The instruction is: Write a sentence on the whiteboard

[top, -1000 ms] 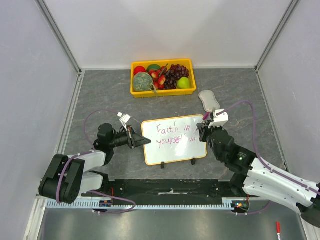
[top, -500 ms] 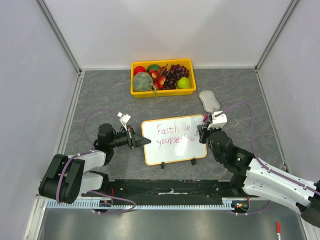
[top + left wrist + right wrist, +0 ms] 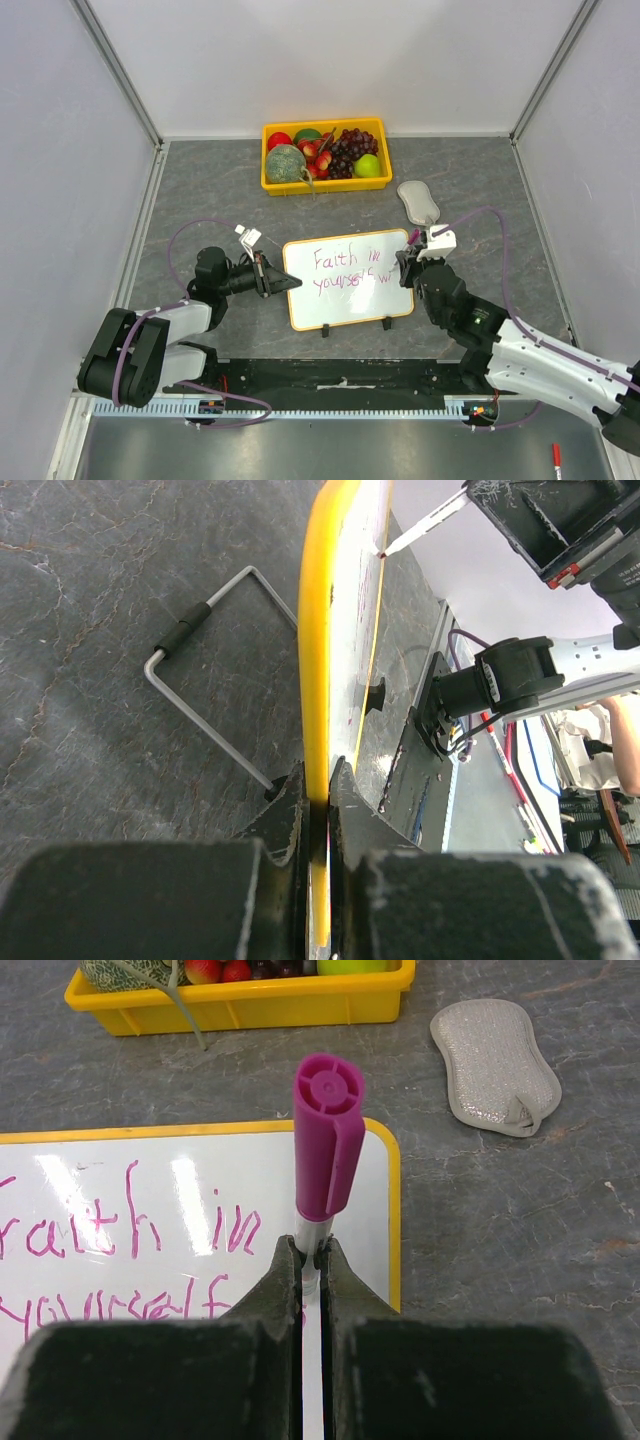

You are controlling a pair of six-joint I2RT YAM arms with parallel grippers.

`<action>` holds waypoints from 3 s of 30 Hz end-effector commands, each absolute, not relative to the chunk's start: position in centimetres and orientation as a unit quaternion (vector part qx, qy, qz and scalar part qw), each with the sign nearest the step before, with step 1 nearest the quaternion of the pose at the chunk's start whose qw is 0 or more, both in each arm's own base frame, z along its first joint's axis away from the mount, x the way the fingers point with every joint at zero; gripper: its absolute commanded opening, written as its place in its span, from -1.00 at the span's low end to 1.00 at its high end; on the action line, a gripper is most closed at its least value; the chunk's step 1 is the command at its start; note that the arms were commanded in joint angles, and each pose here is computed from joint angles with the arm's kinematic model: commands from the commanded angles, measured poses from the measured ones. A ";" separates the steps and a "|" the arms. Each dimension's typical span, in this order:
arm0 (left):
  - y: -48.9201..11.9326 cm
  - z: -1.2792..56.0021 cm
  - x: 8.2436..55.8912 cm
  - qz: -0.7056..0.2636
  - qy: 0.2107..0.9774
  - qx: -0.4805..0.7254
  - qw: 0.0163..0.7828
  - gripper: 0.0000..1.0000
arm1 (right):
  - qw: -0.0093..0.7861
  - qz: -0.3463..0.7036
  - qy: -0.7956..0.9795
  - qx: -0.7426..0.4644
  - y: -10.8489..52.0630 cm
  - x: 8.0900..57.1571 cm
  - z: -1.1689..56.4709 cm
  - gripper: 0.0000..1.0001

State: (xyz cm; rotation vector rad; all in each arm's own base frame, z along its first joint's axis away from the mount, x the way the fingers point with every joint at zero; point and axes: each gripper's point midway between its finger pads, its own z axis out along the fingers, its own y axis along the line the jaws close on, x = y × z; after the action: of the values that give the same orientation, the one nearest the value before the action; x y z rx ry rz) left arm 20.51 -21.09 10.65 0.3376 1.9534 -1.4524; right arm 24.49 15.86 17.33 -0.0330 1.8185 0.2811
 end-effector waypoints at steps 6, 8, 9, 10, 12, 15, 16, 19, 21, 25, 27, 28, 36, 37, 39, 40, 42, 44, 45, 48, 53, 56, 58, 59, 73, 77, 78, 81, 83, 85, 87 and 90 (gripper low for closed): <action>-20.5 10.0 22.2 -0.519 0.755 0.137 0.377 -0.96 | 0.622 0.131 0.772 0.011 14.6 24.1 19.1 -1.00; -20.5 9.9 22.2 -0.520 0.755 0.136 0.376 -0.96 | 0.620 0.126 0.774 0.012 14.3 24.1 18.8 -1.00; -20.5 10.0 22.2 -0.520 0.754 0.137 0.377 -0.96 | 0.618 0.124 0.776 0.010 14.3 24.0 18.6 -1.00; -20.5 10.0 22.2 -0.519 0.755 0.137 0.377 -0.96 | 0.617 0.123 0.777 0.010 14.3 24.0 18.5 -1.00; -20.5 10.0 22.2 -0.519 0.754 0.136 0.378 -0.96 | 0.616 0.120 0.778 0.012 14.2 24.1 18.2 -1.00; -20.5 9.9 22.2 -0.520 0.755 0.137 0.376 -0.96 | 0.612 0.120 0.782 0.011 14.3 24.1 17.6 -1.00; -20.5 10.0 22.2 -0.519 0.755 0.137 0.377 -0.96 | 0.612 0.121 0.781 0.011 14.4 24.1 17.6 -1.00; -20.5 10.0 22.2 -0.520 0.754 0.137 0.377 -0.96 | 0.612 0.124 0.781 0.010 14.6 24.1 17.6 -1.00; -20.5 10.0 22.2 -0.519 0.755 0.137 0.377 -0.96 | 0.614 0.125 0.779 0.012 14.6 24.2 17.7 -1.00; -20.5 10.0 22.1 -0.519 0.755 0.137 0.377 -0.96 | 0.616 0.129 0.777 0.012 14.8 24.3 17.8 -1.00; -20.5 10.0 22.1 -0.519 0.755 0.137 0.377 -0.96 | 0.616 0.130 0.777 0.012 14.8 24.3 17.7 -1.00; -20.5 10.0 22.1 -0.519 0.755 0.137 0.377 -0.96 | 0.615 0.132 0.777 0.012 14.9 24.3 17.6 -1.00; -20.5 10.0 22.2 -0.520 0.755 0.136 0.377 -0.96 | 0.601 0.127 0.789 0.006 14.8 23.9 15.9 -1.00; -20.5 10.0 22.2 -0.519 0.754 0.137 0.378 -0.96 | 0.598 0.125 0.791 0.005 14.7 23.8 15.6 -1.00; -20.5 10.0 22.2 -0.519 0.755 0.137 0.377 -0.96 | 0.593 0.124 0.796 0.002 14.7 23.6 15.2 -1.00; -20.5 10.0 22.2 -0.519 0.755 0.137 0.377 -0.96 | 0.590 0.123 0.798 0.001 14.6 23.5 14.9 -1.00; -20.5 9.9 22.2 -0.519 0.755 0.136 0.376 -0.96 | 0.586 0.125 0.801 -0.001 14.6 23.3 14.6 -1.00; -20.5 10.0 22.2 -0.519 0.755 0.136 0.377 -0.96 | 0.582 0.127 0.803 -0.003 14.6 23.2 14.3 -1.00; -20.5 10.0 22.2 -0.520 0.754 0.137 0.377 -0.96 | 0.582 0.129 0.803 -0.001 14.6 23.1 14.3 -1.00; -20.6 10.0 22.2 -0.520 0.754 0.138 0.377 -0.96 | 0.577 0.131 0.806 -0.003 14.6 22.9 13.9 -1.00; -20.5 10.0 22.2 -0.520 0.755 0.136 0.377 -0.96 | 0.581 0.128 0.804 0.003 14.5 23.1 14.3 -1.00; -20.6 9.9 22.1 -0.520 0.755 0.137 0.376 -0.96 | 0.591 0.127 0.796 0.010 14.5 23.5 15.3 -1.00; -20.5 10.0 22.2 -0.520 0.754 0.137 0.377 -0.96 | 0.598 0.129 0.791 0.013 14.6 23.7 16.0 -1.00; -20.5 10.0 22.2 -0.520 0.754 0.137 0.377 -0.96 | 0.601 0.128 0.789 0.015 14.6 23.8 16.3 -1.00; -20.6 10.0 22.1 -0.520 0.754 0.138 0.377 -0.96 | 0.622 0.124 0.772 0.035 14.1 24.4 18.4 -1.00; -20.5 10.0 22.2 -0.519 0.754 0.137 0.378 -0.96 | 0.626 0.123 0.769 0.040 14.0 24.5 18.8 -1.00; -20.5 10.0 22.2 -0.519 0.754 0.137 0.378 -0.96 | 0.627 0.122 0.768 0.041 14.0 24.6 18.9 -1.00; -20.5 10.0 22.1 -0.520 0.754 0.137 0.377 -0.96 | 0.629 0.122 0.766 0.044 13.9 24.6 19.1 -1.00; -20.5 10.0 22.1 -0.519 0.755 0.137 0.377 -0.96 | 0.631 0.121 0.765 0.046 13.7 24.6 19.3 -1.00; -20.5 9.9 22.1 -0.520 0.755 0.136 0.376 -0.96 | 0.630 0.119 0.766 0.044 13.7 24.5 19.0 -1.00; -20.5 10.0 22.1 -0.520 0.755 0.136 0.377 -0.96 | 0.628 0.121 0.768 0.042 13.7 24.4 18.7 -1.00; -20.5 10.0 22.1 -0.519 0.755 0.137 0.377 -0.96 | 0.618 0.118 0.776 0.036 13.7 24.2 17.7 -1.00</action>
State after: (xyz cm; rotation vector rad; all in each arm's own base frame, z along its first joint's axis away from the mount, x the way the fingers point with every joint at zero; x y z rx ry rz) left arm 20.50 -21.09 10.65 0.3383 1.9532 -1.4525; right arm 23.99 14.12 16.69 0.0425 1.8095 0.2689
